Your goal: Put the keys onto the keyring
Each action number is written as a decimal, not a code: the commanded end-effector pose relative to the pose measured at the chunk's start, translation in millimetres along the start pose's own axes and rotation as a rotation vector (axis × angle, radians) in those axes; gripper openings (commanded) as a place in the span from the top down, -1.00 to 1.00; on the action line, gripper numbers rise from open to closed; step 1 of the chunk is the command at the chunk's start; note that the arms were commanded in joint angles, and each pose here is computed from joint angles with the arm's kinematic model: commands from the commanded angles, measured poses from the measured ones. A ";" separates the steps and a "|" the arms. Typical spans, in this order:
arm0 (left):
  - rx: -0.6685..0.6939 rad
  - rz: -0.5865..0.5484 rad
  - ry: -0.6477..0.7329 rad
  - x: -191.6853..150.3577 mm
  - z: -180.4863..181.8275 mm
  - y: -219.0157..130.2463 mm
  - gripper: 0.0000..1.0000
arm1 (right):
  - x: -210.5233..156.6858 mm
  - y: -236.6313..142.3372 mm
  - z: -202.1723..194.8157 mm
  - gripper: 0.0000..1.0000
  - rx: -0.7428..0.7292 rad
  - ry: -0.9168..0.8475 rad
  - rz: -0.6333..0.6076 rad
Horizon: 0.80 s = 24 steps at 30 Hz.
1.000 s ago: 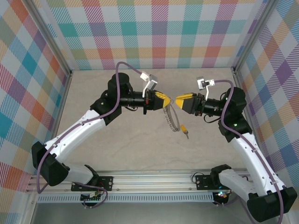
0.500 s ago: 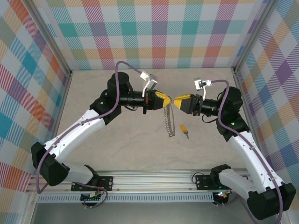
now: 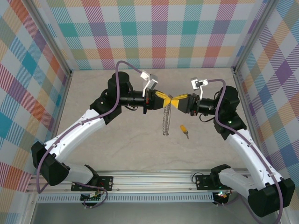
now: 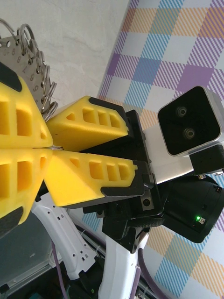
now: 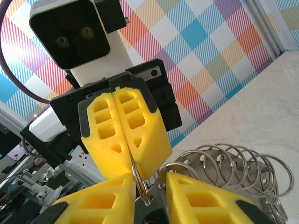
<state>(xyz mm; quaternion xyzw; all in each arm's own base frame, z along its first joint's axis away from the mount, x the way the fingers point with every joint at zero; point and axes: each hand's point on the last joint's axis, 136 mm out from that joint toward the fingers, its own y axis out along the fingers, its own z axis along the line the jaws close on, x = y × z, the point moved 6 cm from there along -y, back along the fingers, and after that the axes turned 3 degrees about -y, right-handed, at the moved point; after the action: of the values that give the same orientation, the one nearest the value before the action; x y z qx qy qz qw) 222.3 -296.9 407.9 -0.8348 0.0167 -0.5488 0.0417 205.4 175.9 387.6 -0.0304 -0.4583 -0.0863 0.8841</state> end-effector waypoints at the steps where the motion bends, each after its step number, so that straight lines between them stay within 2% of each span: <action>1: -0.048 -0.023 0.051 14.4 -13.9 -0.8 1.00 | 9.2 0.9 12.2 0.55 0.037 -0.061 -0.013; 4: -0.051 -0.020 0.049 13.9 -14.1 -0.2 1.00 | 9.9 0.8 11.8 0.69 0.030 -0.064 -0.016; 7: -0.045 -0.017 0.043 13.7 -12.7 0.6 1.00 | 9.1 1.3 9.2 1.00 0.017 -0.063 -0.017; 10: 0.008 -0.032 0.040 15.0 -9.9 -2.5 1.00 | 8.6 0.3 7.3 1.00 -0.004 -0.073 -0.022; 16: 0.103 -0.115 0.029 18.0 -8.7 -17.7 0.32 | 9.5 -1.5 8.7 1.00 -0.022 -0.096 -0.032; 19: 0.121 -0.158 0.011 17.7 -8.6 -25.0 0.20 | 10.3 -1.8 9.4 1.00 -0.020 -0.103 -0.038; 24: 0.116 -0.206 -0.036 16.3 -5.7 -27.6 0.19 | 12.6 -3.0 12.8 1.00 -0.007 -0.127 -0.067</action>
<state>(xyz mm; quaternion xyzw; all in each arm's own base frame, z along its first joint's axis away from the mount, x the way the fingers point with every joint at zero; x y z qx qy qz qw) 219.9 -275.5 418.0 -0.8382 -0.0706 -0.5380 0.0538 209.9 174.7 385.7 -0.0466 -0.4684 -0.1042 0.8761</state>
